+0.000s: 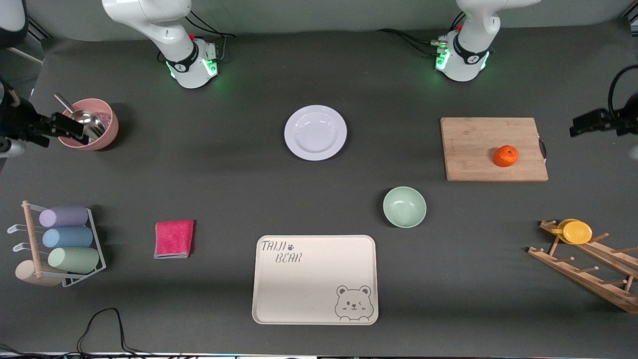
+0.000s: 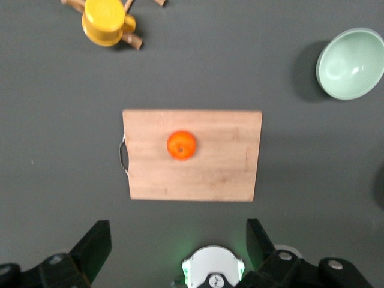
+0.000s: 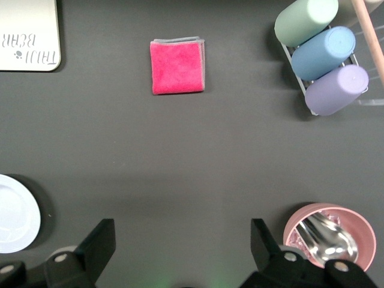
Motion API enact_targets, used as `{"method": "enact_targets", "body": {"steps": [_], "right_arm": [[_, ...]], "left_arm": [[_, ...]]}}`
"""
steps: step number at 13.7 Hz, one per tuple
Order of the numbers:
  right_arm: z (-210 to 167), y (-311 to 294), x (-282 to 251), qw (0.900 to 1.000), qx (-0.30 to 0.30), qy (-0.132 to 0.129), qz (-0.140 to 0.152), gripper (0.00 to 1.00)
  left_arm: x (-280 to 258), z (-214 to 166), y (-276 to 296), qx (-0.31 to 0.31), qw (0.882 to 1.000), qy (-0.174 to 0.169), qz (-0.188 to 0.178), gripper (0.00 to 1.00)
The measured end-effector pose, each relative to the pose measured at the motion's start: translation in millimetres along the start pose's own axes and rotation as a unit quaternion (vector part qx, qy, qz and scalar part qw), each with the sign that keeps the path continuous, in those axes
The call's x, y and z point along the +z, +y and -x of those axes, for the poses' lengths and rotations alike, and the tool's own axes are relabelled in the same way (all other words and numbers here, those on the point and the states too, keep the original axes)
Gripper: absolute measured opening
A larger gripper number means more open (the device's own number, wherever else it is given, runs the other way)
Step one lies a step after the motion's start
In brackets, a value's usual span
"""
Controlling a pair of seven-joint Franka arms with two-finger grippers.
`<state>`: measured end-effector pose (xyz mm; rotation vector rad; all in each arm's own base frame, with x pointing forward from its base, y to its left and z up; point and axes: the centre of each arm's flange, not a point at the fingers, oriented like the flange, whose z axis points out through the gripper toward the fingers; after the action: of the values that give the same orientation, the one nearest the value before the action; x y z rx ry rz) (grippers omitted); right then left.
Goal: Place orange and plate with both arms
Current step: 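Move the right gripper toward the white plate while the left gripper reaches the orange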
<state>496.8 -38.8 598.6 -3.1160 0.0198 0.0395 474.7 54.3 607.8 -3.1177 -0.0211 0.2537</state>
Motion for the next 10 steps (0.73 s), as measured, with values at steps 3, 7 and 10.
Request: {"method": "enact_targets", "body": {"steps": [3,7,10], "right_arm": [[17,-32,3,1.0,0.025,0.001,-0.003,1.0],[47,-78,13,0.999,0.043,0.009,-0.008,1.0],[60,-96,17,0.999,0.047,0.008,-0.01,1.0]], "left_arm": [[3,50,-3,-0.004,1.0,0.008,-0.014,1.0],[58,53,1,0.002,1.0,0.004,-0.019,1.0],[119,44,4,0.01,1.0,0.008,-0.021,1.0]]}}
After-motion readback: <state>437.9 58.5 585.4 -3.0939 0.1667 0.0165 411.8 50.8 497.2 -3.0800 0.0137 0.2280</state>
